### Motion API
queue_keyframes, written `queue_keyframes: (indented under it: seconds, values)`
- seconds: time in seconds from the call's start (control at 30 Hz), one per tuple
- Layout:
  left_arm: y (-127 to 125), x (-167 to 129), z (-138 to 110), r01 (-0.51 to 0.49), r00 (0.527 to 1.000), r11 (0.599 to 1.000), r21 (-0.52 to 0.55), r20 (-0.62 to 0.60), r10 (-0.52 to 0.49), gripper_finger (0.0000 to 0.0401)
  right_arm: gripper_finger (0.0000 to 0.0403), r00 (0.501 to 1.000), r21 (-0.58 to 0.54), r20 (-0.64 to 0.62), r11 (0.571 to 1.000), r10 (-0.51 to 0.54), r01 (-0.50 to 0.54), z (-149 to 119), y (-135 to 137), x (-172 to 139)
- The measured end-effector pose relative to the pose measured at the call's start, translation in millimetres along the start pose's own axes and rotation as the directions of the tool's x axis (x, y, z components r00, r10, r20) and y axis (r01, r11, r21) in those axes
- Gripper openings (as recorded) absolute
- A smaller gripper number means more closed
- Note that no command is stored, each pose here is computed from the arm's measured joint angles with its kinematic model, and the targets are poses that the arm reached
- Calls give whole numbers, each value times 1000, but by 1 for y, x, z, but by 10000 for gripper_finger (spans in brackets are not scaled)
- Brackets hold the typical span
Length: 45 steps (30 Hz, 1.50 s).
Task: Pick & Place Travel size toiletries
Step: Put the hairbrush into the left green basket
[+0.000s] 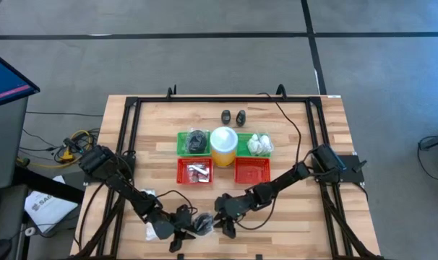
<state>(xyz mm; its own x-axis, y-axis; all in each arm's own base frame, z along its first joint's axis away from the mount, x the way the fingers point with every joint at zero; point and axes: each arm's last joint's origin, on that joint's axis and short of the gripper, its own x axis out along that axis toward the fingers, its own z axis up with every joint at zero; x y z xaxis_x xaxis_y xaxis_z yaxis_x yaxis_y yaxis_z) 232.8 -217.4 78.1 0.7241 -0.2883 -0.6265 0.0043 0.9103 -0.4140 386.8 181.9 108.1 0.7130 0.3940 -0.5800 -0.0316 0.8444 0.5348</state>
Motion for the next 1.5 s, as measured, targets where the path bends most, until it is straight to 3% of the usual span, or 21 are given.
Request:
queue_keyframes:
  seconds: [0.53,0.97,1.1,1.3,1.5]
  values:
    - [3,1,4,-19,999,1000,19,29,18,115,142,995,47,-59,996,-75,78,2,-17,-1]
    - [8,3,9,-56,996,998,6,67,56,115,136,999,67,-8,997,-47,48,11,-20,-2]
    - [8,3,11,-60,995,998,3,75,59,115,109,998,70,-9,996,-57,57,13,-23,-2]
    - [8,3,11,-59,995,998,1,79,59,115,14,999,11,-21,999,-42,42,13,-23,-3]
    - [3,-5,15,-25,997,1000,13,70,24,115,5,999,-10,-28,1000,-26,26,13,-22,-2]
